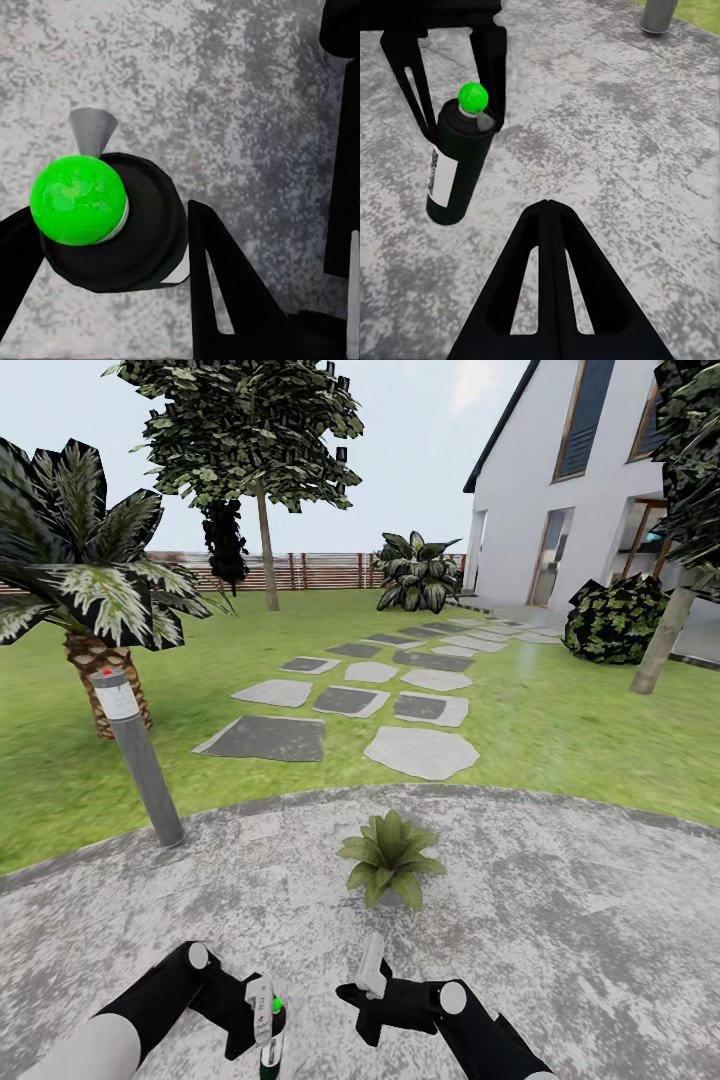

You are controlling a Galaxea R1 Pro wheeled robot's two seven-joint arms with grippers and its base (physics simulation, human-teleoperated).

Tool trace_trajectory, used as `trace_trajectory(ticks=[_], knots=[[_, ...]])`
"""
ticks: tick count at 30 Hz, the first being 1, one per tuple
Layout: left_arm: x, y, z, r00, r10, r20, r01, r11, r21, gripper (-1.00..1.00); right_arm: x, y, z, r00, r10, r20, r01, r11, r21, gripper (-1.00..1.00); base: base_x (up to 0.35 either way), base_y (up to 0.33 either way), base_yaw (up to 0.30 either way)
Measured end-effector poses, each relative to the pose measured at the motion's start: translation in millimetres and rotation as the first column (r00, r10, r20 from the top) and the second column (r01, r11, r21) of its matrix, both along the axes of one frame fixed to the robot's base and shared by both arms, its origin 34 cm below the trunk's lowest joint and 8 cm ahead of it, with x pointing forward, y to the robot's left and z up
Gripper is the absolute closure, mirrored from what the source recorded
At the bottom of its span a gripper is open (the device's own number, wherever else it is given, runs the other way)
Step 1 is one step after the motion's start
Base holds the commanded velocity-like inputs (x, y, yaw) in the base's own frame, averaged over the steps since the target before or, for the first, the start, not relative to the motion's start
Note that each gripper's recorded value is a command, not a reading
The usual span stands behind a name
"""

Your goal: Pick up the pesticide atomizer in the garden and spray insectifuge to fully cover both potted plants in the garden.

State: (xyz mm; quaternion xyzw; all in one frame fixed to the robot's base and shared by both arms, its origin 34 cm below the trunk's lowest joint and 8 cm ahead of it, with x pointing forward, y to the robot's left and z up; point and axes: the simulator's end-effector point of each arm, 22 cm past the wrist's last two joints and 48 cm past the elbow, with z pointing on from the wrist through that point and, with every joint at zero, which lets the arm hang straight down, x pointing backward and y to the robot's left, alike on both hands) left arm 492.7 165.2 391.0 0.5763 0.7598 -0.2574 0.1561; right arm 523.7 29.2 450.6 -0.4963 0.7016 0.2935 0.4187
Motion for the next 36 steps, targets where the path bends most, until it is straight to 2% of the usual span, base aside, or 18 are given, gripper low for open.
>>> trace_trajectory(ticks=[9,11,15,17,19,22,25,26,27,28,29,30,31,32,33,34,35,36], knots=[[2.6,52.3,-5.2,0.999,0.041,0.003,-0.041,0.997,0.068,1.0,0.1,-3.2,-1.7,1.0,-0.002,-0.002,0.002,1.0,-0.005,-1.0,0.0,0.0,0.0],[6.1,70.9,-6.2,0.998,0.061,0.016,-0.062,0.994,0.093,1.0,0.1,-4.6,-3.0,1.0,-0.004,-0.003,0.004,1.0,-0.008,-1.0,0.0,0.0,0.0],[15.7,85.0,-6.8,0.994,0.097,0.05,-0.102,0.988,0.113,1.0,1.2,-8.4,-5.0,1.0,-0.012,-0.004,0.012,1.0,-0.013,-1.0,0.0,0.0,0.0],[31.4,91.1,-7.9,0.984,0.139,0.109,-0.153,0.98,0.126,1.0,4.6,-20.3,-9.4,1.0,-0.027,-0.001,0.027,0.999,-0.03,-1.0,0.0,0.0,0.0],[49.9,98.1,-9.4,0.965,0.189,0.183,-0.216,0.967,0.138,1.0,13.4,-41.2,-16.0,0.998,-0.065,0.016,0.066,0.996,-0.06,-1.0,0.0,0.0,0.0],[71.5,104.0,-11.3,0.923,0.281,0.264,-0.322,0.939,0.125,1.0,32.4,-89.2,-35.8,0.98,-0.189,0.055,0.195,0.972,-0.131,-1.0,0.0,0.0,0.0],[89.1,89.8,-5.3,0.874,0.394,0.286,-0.422,0.905,0.043,1.0,34.9,-141.4,-73.6,0.93,-0.362,0.069,0.368,0.903,-0.221,-1.0,0.0,0.0,0.0],[96.0,86.7,-2.2,0.853,0.433,0.293,-0.457,0.89,0.015,1.0,36.2,-159.6,-83.5,0.9,-0.427,0.085,0.434,0.866,-0.248,-1.0,0.0,0.0,0.0],[103.0,83.3,0.6,0.831,0.468,0.302,-0.488,0.873,-0.01,1.0,37.5,-180.3,-92.3,0.86,-0.499,0.105,0.508,0.818,-0.272,-1.0,0.0,0.0,0.0],[110.0,80.7,3.2,0.808,0.5,0.313,-0.517,0.855,-0.031,1.0,38.2,-202.3,-99.7,0.809,-0.574,0.129,0.584,0.757,-0.293,-1.0,0.0,0.0,0.0],[119.3,79.1,6.1,0.773,0.542,0.33,-0.558,0.828,-0.053,1.0,36.5,-234.7,-108.1,0.722,-0.672,0.162,0.683,0.658,-0.318,-1.0,0.0,0.0,0.0],[124.5,80.2,6.9,0.748,0.57,0.339,-0.588,0.806,-0.059,1.0,32.5,-253.6,-113.1,0.666,-0.725,0.175,0.734,0.594,-0.331,-1.0,0.0,0.0,0.0],[129.7,80.9,5.9,0.714,0.609,0.344,-0.632,0.773,-0.056,1.0,25.1,-274.4,-119.3,0.6,-0.778,0.186,0.781,0.519,-0.348,-1.0,0.0,0.0,0.0],[131.2,79.4,3.8,0.696,0.631,0.343,-0.659,0.751,-0.046,1.0,19.5,-284.7,-123.2,0.564,-0.805,0.185,0.801,0.479,-0.358,-1.0,0.0,0.0,0.0],[132.6,75.5,1.1,0.675,0.655,0.341,-0.688,0.725,-0.03,1.0,13.0,-296.8,-127.3,0.51,-0.842,0.175,0.828,0.425,-0.364,-1.0,0.0,0.0,0.0],[133.1,73.8,0.8,0.669,0.66,0.341,-0.696,0.718,-0.026,1.0,11.1,-300.5,-128.4,0.489,-0.856,0.169,0.837,0.407,-0.365,-1.0,0.0,0.0,0.0],[133.7,69.4,0.1,0.661,0.67,0.337,-0.707,0.707,-0.018,1.0,6.9,-310.5,-130.6,0.43,-0.89,0.15,0.862,0.355,-0.363,-1.0,0.0,0.0,0.0],[133.4,67.5,-0.6,0.659,0.674,0.334,-0.712,0.702,-0.013,1.0,4.6,-316.8,-131.7,0.397,-0.907,0.141,0.873,0.326,-0.362,-1.0,0.0,0.0,0.0]])
